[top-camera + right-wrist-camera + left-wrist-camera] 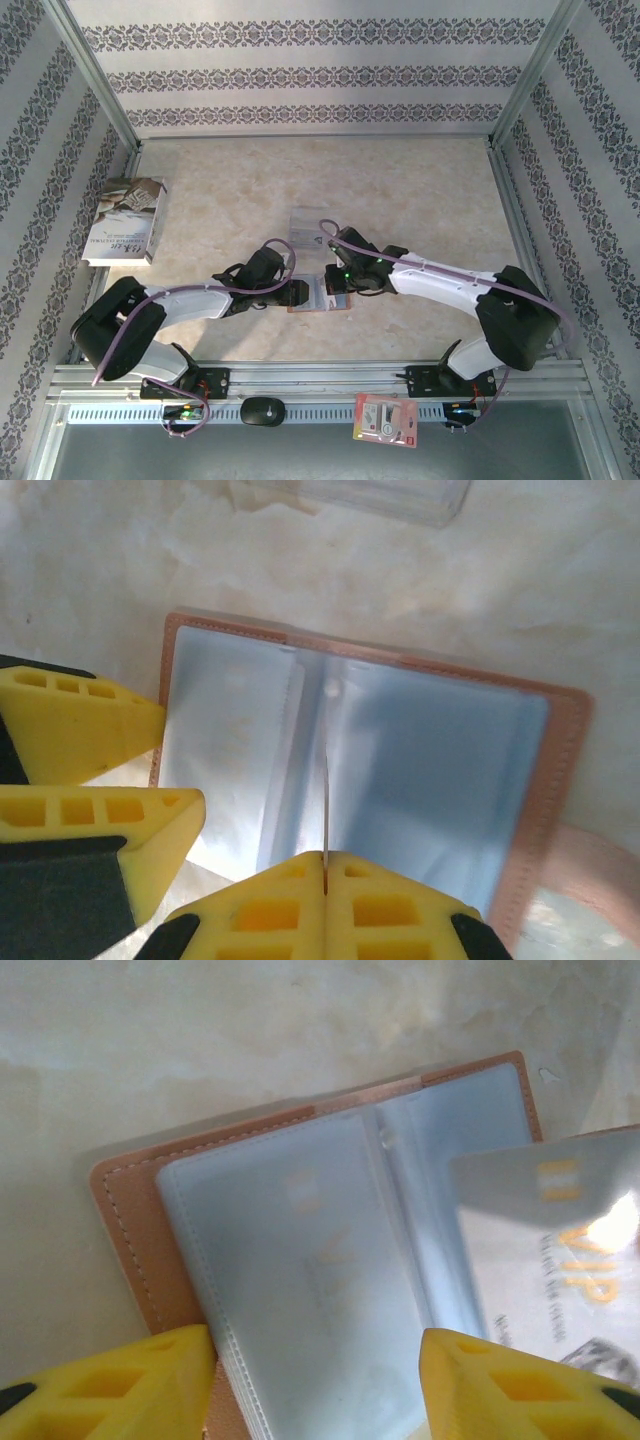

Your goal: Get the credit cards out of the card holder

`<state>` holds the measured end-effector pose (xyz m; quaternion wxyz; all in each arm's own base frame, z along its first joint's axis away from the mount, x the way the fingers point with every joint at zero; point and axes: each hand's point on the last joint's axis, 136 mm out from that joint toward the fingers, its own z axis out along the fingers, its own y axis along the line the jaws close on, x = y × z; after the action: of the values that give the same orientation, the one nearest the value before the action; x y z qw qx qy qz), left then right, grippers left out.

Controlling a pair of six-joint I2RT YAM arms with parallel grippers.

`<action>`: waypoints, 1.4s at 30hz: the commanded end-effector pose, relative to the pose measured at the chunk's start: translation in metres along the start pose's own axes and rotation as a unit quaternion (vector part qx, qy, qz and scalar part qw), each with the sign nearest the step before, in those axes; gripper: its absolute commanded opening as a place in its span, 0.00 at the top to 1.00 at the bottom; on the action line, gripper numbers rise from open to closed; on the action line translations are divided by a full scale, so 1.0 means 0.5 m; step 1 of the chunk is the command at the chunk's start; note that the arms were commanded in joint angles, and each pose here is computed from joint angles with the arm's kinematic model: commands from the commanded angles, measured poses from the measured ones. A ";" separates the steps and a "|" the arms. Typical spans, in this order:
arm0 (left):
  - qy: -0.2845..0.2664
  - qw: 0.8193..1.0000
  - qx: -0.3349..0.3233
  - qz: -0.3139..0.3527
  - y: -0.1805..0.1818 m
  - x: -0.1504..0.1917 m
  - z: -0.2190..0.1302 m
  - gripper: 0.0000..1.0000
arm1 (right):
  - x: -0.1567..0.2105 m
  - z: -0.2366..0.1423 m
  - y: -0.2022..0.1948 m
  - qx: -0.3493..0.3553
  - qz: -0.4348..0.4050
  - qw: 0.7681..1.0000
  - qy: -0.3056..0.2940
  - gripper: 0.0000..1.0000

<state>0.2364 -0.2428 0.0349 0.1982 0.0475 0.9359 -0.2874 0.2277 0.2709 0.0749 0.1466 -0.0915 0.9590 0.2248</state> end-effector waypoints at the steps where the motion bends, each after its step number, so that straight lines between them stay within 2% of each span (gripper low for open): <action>1: 0.006 1.000 -0.009 -0.004 0.009 0.008 -0.023 0.41 | -0.030 -0.058 0.027 -0.012 -0.064 0.998 -0.016 1.00; 6: -0.006 1.000 0.001 0.001 -0.002 -0.011 -0.056 0.38 | -0.056 -0.098 0.048 -0.018 -0.148 0.989 -0.022 1.00; 12: -0.022 1.000 0.006 -0.012 0.013 -0.030 -0.110 0.33 | -0.144 -0.132 0.051 0.043 -0.281 0.957 -0.049 1.00; 17: -0.036 0.998 0.001 -0.050 0.049 -0.036 -0.146 0.30 | -0.205 -0.131 0.080 0.033 -0.389 0.919 -0.049 1.00; 21: -0.038 0.997 -0.009 -0.062 0.059 -0.034 -0.164 0.29 | -0.220 -0.118 0.114 0.001 -0.466 0.885 -0.016 1.00; 24: -0.039 0.997 -0.022 -0.065 0.067 -0.033 -0.173 0.27 | -0.238 -0.101 0.120 -0.006 -0.500 0.866 0.011 1.00; 29: -0.041 0.996 -0.039 -0.075 0.081 -0.033 -0.186 0.24 | -0.264 -0.078 0.118 -0.025 -0.529 0.847 0.035 1.00; 31: -0.044 0.995 -0.040 -0.078 0.084 -0.034 -0.190 0.16 | -0.273 -0.069 0.114 -0.026 -0.539 0.841 0.044 1.00; 33: -0.047 0.995 -0.041 -0.082 0.086 -0.036 -0.193 0.00 | -0.282 -0.061 0.115 -0.027 -0.550 0.833 0.049 1.00; 42: -0.055 0.993 -0.043 -0.095 0.097 -0.052 -0.198 0.00 | -0.301 -0.019 0.105 -0.025 -0.592 0.802 0.078 1.00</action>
<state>0.2326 -0.1513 0.0900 0.2210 -0.0589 0.9352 -0.2704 0.3582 0.3304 0.1544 0.1903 -0.6353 0.7406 0.1082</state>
